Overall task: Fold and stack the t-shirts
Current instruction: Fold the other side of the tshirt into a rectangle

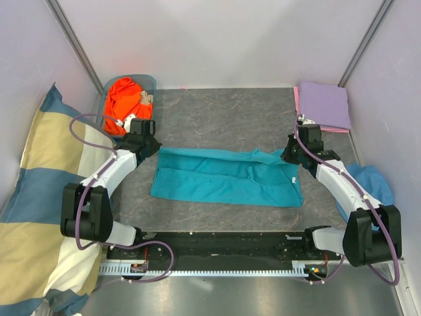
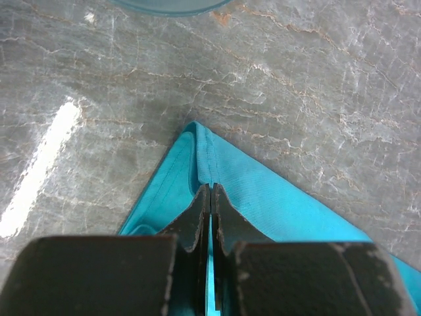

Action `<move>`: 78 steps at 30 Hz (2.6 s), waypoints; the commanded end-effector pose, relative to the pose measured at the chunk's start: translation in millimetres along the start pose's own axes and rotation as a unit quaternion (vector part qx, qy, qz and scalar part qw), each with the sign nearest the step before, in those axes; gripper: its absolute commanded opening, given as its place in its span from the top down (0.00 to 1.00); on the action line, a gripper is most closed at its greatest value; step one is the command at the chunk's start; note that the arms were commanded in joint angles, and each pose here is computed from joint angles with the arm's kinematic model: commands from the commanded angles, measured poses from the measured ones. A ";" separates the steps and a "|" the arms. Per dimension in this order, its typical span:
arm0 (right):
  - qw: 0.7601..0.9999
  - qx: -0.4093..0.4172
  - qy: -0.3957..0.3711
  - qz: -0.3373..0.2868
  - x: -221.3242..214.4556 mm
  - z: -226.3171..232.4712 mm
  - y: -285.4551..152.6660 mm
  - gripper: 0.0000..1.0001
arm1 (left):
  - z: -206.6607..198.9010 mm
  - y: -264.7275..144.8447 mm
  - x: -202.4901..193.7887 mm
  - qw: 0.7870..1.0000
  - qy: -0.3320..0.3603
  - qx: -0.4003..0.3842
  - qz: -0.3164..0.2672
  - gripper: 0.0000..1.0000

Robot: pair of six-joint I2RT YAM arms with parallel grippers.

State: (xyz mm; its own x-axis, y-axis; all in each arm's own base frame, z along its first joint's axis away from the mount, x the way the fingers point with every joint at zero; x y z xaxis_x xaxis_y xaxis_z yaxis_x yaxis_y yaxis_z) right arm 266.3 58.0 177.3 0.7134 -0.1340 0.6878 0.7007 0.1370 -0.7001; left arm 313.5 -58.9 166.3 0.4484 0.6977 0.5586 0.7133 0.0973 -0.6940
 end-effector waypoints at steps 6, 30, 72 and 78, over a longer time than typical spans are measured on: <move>1.000 0.004 0.025 -0.018 -7.4 0.3 -18.4 1.00 | 17.1 -19.1 -11.3 1.000 -0.023 -0.003 0.002 0.98; 0.998 -0.010 0.051 0.036 -45.8 -7.0 -21.9 1.00 | 55.4 -21.9 -44.3 0.996 -0.062 0.048 0.030 0.98; 0.982 0.183 0.034 -0.027 12.1 45.9 31.7 0.02 | 42.0 -50.2 -36.8 0.996 -0.055 -0.061 0.019 0.00; 0.971 0.238 0.023 -0.006 6.5 69.8 54.5 0.02 | 49.1 -50.3 -43.0 0.997 -0.052 -0.058 0.024 0.00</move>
State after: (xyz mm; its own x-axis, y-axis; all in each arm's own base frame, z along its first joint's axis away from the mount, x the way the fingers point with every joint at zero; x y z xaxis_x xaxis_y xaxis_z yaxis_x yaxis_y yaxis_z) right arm 290.9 112.6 142.9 0.7666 -0.1916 0.6129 0.6187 0.4762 -0.6249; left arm 232.4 -58.1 152.1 0.4167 0.7918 0.4467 0.7249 0.0071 -0.6888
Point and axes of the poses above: each gripper's point midway between its finger pads, its own y axis out along the fingers, its own z axis along the line the jaws close on, x = y × z, the point moved 9 cm from there along -y, back along the fingers, and after that the axes turned 8 degrees about -y, right-handed, at the moved point
